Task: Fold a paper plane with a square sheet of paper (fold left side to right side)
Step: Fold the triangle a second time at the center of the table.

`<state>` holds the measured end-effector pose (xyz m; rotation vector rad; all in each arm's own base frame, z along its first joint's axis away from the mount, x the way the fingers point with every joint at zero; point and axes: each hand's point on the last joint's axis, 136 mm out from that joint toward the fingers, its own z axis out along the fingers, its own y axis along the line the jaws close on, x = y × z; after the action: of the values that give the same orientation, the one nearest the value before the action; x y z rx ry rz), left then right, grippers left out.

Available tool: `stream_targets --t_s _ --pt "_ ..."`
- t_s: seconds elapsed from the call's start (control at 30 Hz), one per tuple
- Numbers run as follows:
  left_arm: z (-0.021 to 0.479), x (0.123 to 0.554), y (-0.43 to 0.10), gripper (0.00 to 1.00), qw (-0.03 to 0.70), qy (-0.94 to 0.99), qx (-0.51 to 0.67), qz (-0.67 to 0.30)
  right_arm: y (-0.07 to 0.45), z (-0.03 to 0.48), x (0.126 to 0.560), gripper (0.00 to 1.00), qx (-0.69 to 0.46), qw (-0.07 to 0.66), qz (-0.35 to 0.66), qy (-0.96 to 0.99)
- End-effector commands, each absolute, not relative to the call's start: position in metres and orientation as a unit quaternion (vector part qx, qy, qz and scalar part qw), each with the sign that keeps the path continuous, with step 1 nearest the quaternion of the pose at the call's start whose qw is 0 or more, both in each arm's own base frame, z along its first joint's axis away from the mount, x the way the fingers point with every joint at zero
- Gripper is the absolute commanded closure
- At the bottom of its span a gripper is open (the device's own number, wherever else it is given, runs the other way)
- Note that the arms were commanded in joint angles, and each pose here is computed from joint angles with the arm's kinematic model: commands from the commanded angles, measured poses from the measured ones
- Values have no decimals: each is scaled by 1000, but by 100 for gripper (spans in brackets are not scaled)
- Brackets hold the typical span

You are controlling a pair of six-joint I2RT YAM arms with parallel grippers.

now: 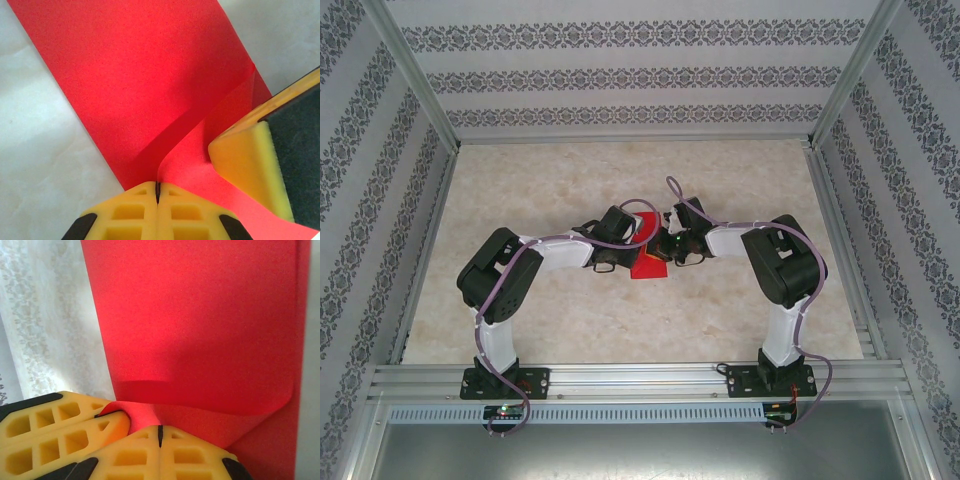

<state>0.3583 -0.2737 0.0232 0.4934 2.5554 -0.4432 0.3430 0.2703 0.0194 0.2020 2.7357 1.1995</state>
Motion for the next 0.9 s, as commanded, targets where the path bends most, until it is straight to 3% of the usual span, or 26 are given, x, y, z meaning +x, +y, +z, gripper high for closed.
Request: stream_targets --t_s 0.0,0.2,0.37,0.47,0.6,0.77,0.87 --pt "20 360 -270 100 236 941 184 -155 266 11 341 100 59 76 372 923" --pt "33 361 -270 93 248 938 180 -161 261 2 337 100 63 70 356 930" --pt "64 364 -266 70 274 933 169 -160 258 -4 335 100 67 66 351 932" --pt "85 361 -262 64 294 927 166 -166 258 -3 335 100 67 66 352 931" --pt "103 346 -267 69 291 918 175 -206 260 -2 336 100 65 66 355 930" --pt "105 313 -303 75 226 895 178 -341 260 0 337 100 63 69 356 930" --pt "93 306 -311 77 197 892 160 -373 260 0 337 100 63 68 356 930"
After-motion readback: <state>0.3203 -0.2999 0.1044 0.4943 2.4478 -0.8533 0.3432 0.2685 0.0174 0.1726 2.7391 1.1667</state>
